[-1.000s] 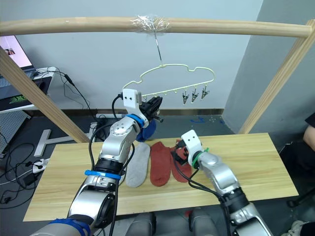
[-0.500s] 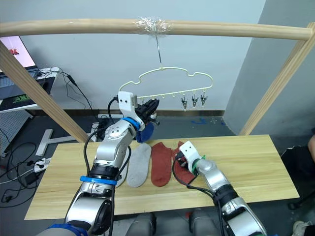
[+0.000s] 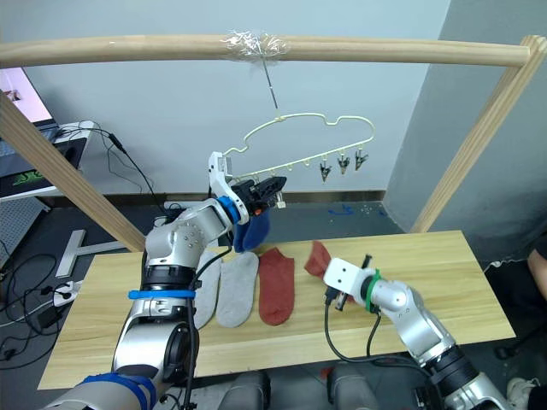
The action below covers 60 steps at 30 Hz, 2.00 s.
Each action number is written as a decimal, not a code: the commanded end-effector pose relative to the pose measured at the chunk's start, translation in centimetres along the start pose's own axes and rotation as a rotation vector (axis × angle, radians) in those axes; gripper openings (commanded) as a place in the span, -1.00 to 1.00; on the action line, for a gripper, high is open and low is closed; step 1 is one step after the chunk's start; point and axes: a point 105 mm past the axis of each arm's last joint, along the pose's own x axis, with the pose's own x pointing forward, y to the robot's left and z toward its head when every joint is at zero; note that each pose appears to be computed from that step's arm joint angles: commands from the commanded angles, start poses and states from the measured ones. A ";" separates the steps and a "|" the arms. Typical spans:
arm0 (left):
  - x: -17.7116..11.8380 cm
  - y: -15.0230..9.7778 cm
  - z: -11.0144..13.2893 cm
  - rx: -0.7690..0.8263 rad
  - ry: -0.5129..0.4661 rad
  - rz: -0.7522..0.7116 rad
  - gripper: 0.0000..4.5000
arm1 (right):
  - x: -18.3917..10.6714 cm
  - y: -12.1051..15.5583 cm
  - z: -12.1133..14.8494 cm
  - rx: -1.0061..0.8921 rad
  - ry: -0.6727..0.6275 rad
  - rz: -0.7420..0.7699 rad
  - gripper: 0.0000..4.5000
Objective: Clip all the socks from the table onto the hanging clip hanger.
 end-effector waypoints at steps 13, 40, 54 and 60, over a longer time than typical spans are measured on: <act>-0.7 -2.4 -0.9 -0.249 0.105 -0.127 -1.00 | 0.3 -2.1 6.2 -0.323 -0.123 -0.040 -0.96; -1.0 -2.3 -1.5 -0.221 0.125 -0.129 -1.00 | -0.2 -3.7 9.1 -0.464 -0.145 -0.114 -0.96; -1.4 -2.2 -1.2 -0.201 0.109 -0.134 -0.40 | -0.1 -4.2 9.1 -0.447 -0.147 -0.130 -1.00; -1.7 -2.5 -1.0 -0.214 0.109 -0.155 0.41 | -0.1 -4.4 8.9 -0.438 -0.144 -0.133 -1.00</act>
